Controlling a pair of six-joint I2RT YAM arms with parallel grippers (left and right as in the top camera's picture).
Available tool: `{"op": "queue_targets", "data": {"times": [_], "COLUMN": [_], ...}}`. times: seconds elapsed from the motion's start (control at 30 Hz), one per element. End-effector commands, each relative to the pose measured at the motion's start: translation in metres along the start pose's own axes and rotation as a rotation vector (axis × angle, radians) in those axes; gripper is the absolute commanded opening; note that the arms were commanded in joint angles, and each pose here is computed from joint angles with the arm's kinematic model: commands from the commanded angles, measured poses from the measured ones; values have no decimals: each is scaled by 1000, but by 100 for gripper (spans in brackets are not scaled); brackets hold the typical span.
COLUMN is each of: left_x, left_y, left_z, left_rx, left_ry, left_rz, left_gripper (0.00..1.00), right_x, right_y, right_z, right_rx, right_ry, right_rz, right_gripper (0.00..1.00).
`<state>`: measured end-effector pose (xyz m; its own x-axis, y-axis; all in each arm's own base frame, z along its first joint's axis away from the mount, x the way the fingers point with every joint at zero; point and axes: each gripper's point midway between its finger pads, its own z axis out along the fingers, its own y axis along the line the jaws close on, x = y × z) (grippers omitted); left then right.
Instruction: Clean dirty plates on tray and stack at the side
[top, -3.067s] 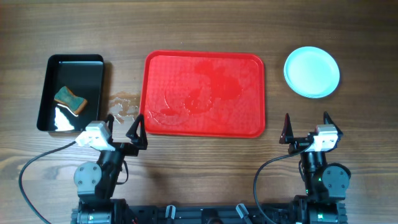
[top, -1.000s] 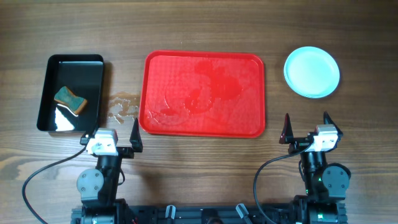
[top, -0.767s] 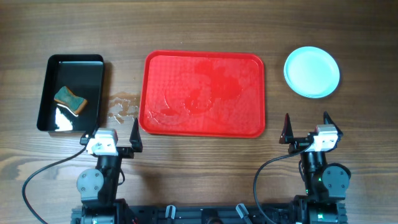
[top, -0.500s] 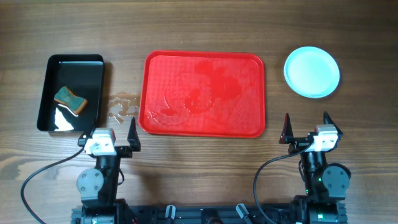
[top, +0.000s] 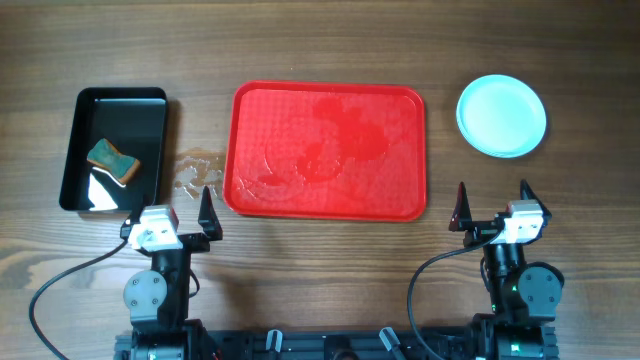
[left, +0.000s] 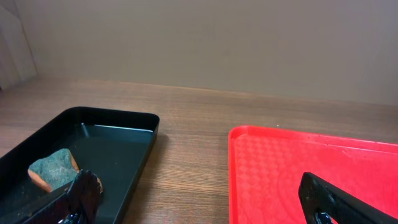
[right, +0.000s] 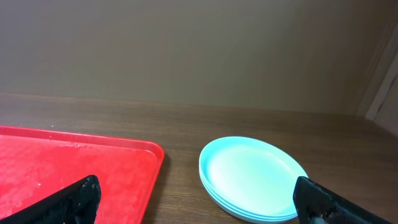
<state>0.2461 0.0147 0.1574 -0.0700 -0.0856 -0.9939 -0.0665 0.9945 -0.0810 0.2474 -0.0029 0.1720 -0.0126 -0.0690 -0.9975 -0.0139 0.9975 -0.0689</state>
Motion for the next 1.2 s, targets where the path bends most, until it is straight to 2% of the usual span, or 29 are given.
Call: {"op": "queue_targets", "data": {"times": [0.0, 1.17], "left_x": [1, 1], "left_y": [-1, -2], "left_z": [0, 0], "left_rx": [3, 11], "left_ry": [-1, -2], "left_rz": [33, 62], "left_gripper": [100, 100], "right_x": [-2, -2], "right_y": [-4, -4], "right_z": [0, 0], "right_rx": [19, 19], "right_ry": [-8, -8], "right_rz": [-9, -9], "right_gripper": [100, 100]}}
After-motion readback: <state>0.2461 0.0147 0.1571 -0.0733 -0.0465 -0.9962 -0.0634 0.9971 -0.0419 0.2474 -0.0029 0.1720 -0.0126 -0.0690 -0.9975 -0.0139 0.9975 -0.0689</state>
